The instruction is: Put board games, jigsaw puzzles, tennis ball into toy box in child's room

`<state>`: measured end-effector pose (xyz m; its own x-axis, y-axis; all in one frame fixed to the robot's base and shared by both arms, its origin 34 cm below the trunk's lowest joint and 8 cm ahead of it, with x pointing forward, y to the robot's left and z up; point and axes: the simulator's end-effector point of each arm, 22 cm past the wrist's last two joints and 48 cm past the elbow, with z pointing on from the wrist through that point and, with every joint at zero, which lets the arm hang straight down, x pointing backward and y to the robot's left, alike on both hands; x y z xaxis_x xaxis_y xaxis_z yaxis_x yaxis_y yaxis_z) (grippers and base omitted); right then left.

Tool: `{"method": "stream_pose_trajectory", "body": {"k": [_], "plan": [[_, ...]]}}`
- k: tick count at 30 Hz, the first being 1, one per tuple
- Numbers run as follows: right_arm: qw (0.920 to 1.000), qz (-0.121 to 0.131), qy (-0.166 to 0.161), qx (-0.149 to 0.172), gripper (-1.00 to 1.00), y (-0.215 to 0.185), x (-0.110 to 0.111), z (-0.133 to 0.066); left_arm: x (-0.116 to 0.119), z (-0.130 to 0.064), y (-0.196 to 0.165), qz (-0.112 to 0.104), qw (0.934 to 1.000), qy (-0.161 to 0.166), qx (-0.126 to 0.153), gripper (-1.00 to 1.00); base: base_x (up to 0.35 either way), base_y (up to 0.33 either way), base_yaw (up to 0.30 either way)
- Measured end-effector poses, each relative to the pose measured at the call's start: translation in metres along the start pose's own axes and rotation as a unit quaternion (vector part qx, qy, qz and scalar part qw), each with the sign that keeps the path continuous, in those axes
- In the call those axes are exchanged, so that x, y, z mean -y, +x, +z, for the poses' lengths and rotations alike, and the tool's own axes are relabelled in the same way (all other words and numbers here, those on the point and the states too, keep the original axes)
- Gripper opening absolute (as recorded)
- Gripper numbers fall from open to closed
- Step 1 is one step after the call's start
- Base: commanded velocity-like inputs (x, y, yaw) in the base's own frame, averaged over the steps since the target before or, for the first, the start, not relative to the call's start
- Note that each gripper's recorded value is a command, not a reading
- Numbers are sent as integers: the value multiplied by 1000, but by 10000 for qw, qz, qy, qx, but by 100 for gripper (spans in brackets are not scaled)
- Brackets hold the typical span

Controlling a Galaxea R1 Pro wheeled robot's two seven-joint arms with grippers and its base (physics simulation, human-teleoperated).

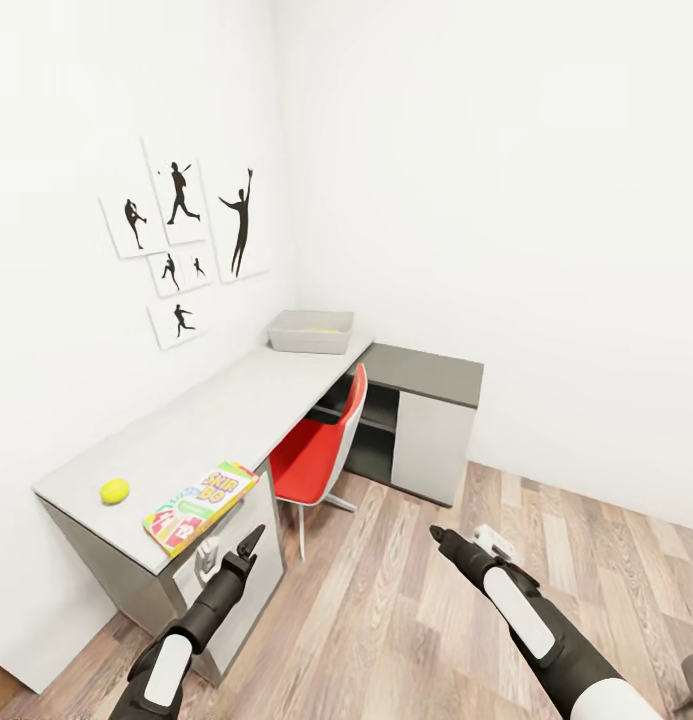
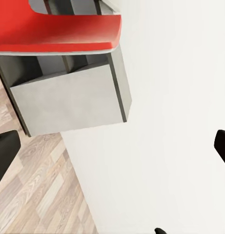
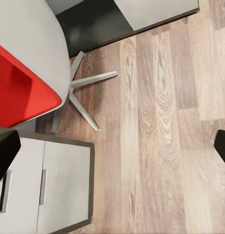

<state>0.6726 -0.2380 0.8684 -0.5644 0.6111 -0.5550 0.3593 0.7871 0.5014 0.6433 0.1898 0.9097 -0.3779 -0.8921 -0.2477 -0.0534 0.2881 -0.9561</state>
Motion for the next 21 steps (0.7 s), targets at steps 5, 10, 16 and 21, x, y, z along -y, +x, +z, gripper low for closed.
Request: {"method": "stream_pose_trajectory", "body": {"k": [5,10,16,21], "plan": [[10000,-6,-48,7,100,0,-2,0,0,0,0,0,10000,2,0,100,158,-137,184],[10000,-8,-58,15,100,-1,-3,0,0,0,0,-7,10000,0,1,100,122,-85,168],[10000,-28,-67,27,100,0,-4,0,0,0,1,-12,10000,2,-1,100,16,-11,23],[9998,-66,-193,12,100,3,-16,0,-1,1,18,-71,9998,4,-182,100,1,-1,1]]}}
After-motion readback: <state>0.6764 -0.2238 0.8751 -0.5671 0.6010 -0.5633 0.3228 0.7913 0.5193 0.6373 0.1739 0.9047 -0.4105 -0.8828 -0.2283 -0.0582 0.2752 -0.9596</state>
